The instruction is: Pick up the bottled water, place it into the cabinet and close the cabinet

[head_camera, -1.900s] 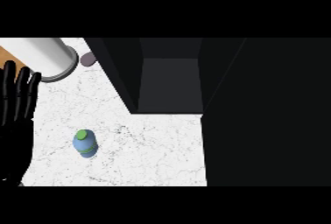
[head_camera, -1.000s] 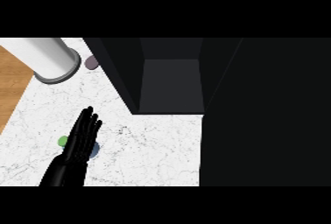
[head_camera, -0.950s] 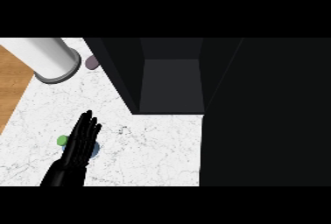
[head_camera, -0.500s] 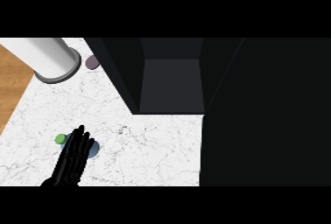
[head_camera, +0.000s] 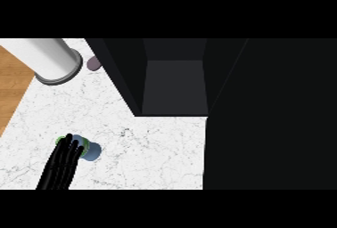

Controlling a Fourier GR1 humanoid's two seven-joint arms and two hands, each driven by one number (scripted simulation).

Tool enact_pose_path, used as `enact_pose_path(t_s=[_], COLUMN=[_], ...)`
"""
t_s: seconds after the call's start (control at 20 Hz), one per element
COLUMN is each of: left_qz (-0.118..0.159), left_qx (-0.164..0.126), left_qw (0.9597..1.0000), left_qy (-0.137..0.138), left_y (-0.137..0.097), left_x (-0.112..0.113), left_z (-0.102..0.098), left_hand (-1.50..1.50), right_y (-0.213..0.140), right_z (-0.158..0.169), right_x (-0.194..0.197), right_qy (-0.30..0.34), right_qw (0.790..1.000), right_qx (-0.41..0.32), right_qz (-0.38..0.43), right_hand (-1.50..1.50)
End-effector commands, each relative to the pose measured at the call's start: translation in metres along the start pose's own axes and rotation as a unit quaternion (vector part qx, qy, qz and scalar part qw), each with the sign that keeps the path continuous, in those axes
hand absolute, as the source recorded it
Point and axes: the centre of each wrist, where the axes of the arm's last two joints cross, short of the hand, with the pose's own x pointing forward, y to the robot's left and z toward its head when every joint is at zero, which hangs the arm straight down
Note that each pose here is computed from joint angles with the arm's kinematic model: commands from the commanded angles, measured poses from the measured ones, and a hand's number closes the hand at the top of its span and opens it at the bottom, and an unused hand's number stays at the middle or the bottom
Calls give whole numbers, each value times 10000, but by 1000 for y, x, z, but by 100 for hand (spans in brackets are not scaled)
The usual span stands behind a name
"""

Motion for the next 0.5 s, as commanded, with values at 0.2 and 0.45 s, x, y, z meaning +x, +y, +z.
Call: enact_pose_path(t_s=[0.2,0.45], left_qz=[-74,-195], left_qx=[429,472], left_qw=[9990,9987], left_qy=[-74,22], left_y=[28,43], left_x=[-17,-50], left_z=[-17,-8], left_hand=[-150,-150], right_y=[-8,-8], right_z=[-2,18], right_x=[-5,-14], right_qy=[-46,-27], right_qw=[9999,10000], right_qx=[87,70], right_qz=[84,18], right_hand=[-150,-150])
